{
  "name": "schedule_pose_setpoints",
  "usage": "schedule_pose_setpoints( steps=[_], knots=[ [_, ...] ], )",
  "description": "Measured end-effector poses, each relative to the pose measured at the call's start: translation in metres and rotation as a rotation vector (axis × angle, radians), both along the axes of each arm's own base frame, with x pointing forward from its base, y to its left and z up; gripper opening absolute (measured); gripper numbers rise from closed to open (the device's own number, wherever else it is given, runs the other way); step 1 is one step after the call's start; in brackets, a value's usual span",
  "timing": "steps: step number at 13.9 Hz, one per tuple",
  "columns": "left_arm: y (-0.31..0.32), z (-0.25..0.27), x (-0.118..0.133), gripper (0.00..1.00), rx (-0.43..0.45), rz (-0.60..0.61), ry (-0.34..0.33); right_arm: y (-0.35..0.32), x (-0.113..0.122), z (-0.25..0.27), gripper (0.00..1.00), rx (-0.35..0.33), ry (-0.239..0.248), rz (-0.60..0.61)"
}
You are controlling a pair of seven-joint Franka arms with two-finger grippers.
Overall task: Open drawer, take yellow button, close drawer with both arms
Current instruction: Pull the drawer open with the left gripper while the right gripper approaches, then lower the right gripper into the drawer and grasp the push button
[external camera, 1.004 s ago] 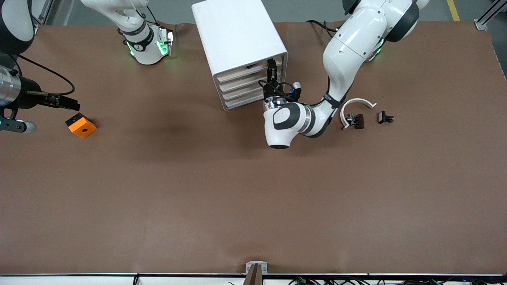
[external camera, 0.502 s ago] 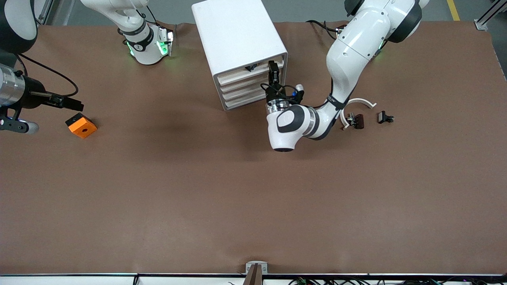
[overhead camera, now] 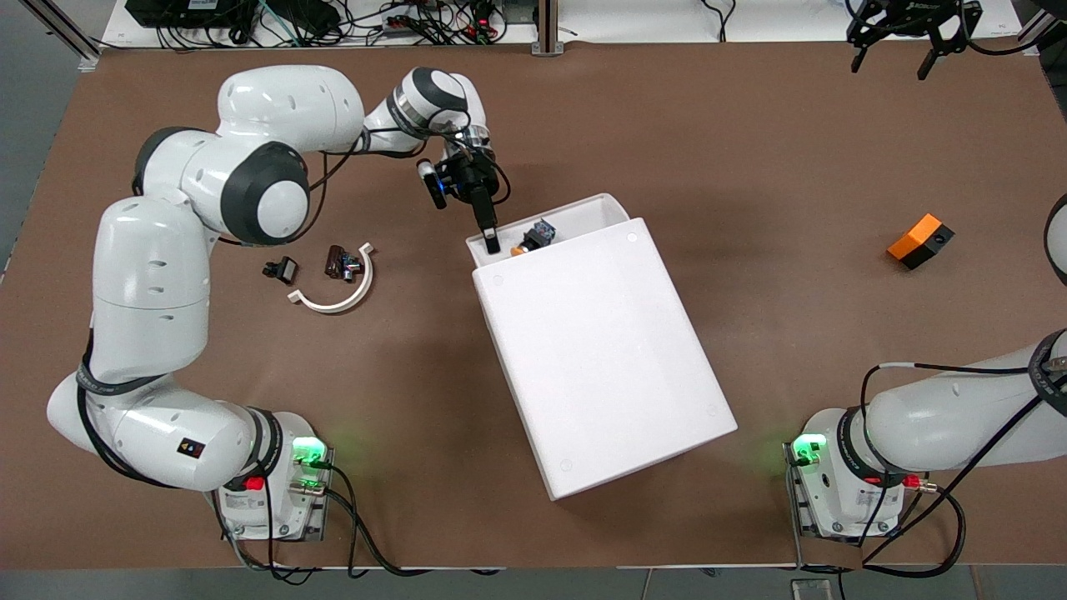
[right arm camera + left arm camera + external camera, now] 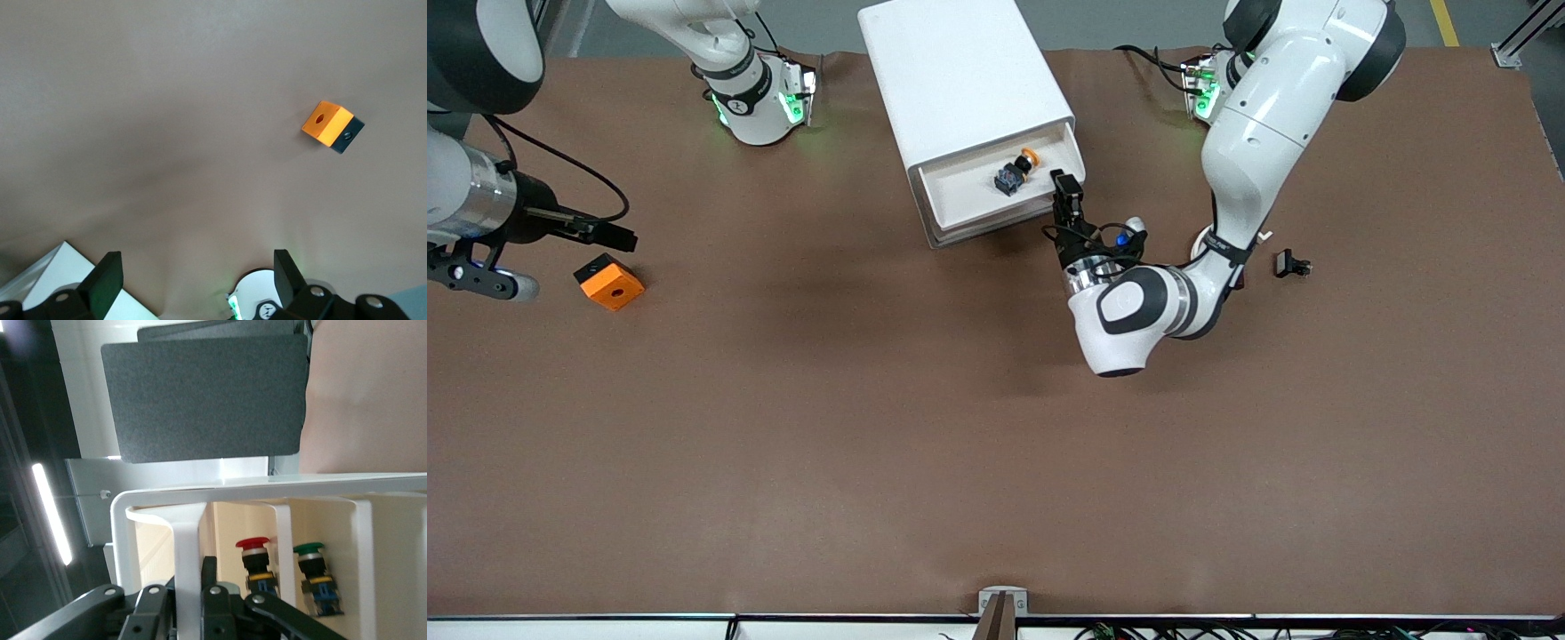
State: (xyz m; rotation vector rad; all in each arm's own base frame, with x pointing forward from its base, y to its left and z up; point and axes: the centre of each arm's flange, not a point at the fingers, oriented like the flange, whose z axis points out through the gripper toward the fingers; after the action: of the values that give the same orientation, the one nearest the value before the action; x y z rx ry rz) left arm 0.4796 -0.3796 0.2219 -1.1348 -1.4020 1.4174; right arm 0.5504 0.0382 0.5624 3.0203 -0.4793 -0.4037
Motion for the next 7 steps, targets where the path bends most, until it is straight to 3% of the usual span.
schedule_pose_setpoints(
  steps=[4,7],
  knots=[
    [0.023,0.005,0.024,0.07,-0.007,0.061,-0.021,0.079,-0.004,0.004,1.0,0.061,-0.031,-0.131],
    [0.042,0.012,0.045,0.08,-0.017,0.111,-0.04,0.168,-0.021,0.009,1.0,0.055,-0.086,-0.193]
  ],
)
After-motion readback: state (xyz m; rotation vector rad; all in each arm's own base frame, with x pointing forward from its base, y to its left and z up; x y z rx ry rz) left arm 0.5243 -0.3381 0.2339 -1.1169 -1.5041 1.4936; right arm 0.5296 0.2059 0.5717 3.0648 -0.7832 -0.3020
